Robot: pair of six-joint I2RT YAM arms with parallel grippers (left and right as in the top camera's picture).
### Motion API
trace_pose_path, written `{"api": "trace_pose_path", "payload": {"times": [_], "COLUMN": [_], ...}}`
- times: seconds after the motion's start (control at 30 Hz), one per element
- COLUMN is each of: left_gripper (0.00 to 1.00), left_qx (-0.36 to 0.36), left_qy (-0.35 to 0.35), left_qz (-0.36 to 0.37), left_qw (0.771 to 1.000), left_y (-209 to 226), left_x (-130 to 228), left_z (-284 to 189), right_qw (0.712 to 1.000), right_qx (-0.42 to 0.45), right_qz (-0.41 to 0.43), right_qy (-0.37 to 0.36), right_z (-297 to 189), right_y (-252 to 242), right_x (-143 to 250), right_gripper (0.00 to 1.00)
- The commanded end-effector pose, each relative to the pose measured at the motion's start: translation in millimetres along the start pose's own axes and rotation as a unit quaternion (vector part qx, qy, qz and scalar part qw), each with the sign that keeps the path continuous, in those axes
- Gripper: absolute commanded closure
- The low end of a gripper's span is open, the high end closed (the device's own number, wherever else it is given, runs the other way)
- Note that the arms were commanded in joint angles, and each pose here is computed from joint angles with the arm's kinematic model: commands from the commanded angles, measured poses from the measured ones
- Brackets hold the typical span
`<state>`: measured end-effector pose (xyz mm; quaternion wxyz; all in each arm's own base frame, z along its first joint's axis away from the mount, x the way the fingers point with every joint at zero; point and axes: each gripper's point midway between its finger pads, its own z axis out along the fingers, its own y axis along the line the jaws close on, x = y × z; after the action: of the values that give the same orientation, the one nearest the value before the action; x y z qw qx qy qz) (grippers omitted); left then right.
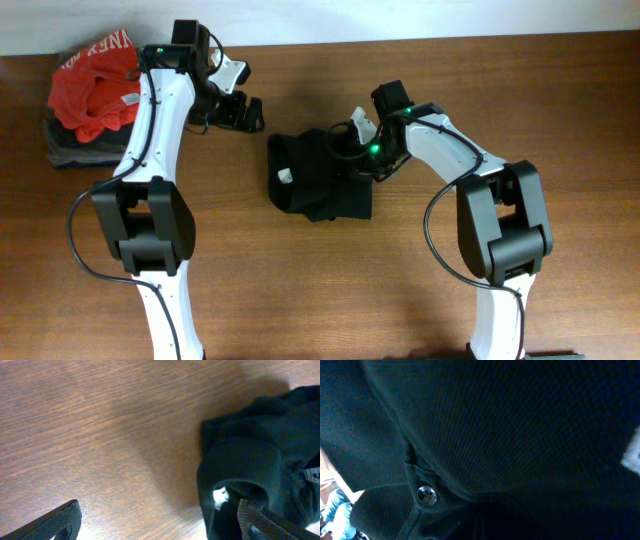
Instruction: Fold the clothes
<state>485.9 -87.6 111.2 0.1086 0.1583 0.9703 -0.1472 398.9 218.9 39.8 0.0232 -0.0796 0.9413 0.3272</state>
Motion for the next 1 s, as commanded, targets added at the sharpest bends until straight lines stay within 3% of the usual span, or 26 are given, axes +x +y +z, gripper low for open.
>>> {"api": "trace_pose_path", "payload": {"times": [0.0,0.07,0.23,0.37,0.6,0.97], "left_gripper": [0.01,0.01,0.01,0.01,0.01,0.01], "left_qx": [0.028,0.033,0.044,0.063,0.133,0.158], "left_qy": [-0.004,-0.003,0.013,0.041,0.044,0.118], "left_qz": [0.007,0.007,0.022,0.046,0.079,0.087], "left_qw": [1.000,0.999,0.999,0.996,0.987,0.976], "left_y": [-9,-12,-19,-26,-50,-72], "left_x": [-2,-1,6,22,28,47], "left_z": [-1,-1,0,-2,-1,65], "right_qw": [1.000,0.999,0.994,0.989,0.986,0.985], "right_qx": [-0.008,-0.009,-0.010,-0.008,0.012,0.057], "right_qz": [-0.016,-0.034,-0.064,-0.073,-0.064,0.014], "right_qy": [-0.018,-0.035,-0.088,-0.126,-0.156,-0.165], "right_z": [-12,-30,-97,-144,-194,-225], "right_y": [6,15,49,63,50,-10], "right_x": [-13,-23,-44,-52,-52,-44], "right_gripper": [0.96,0.87,0.41,0.26,0.21,0.21]}}
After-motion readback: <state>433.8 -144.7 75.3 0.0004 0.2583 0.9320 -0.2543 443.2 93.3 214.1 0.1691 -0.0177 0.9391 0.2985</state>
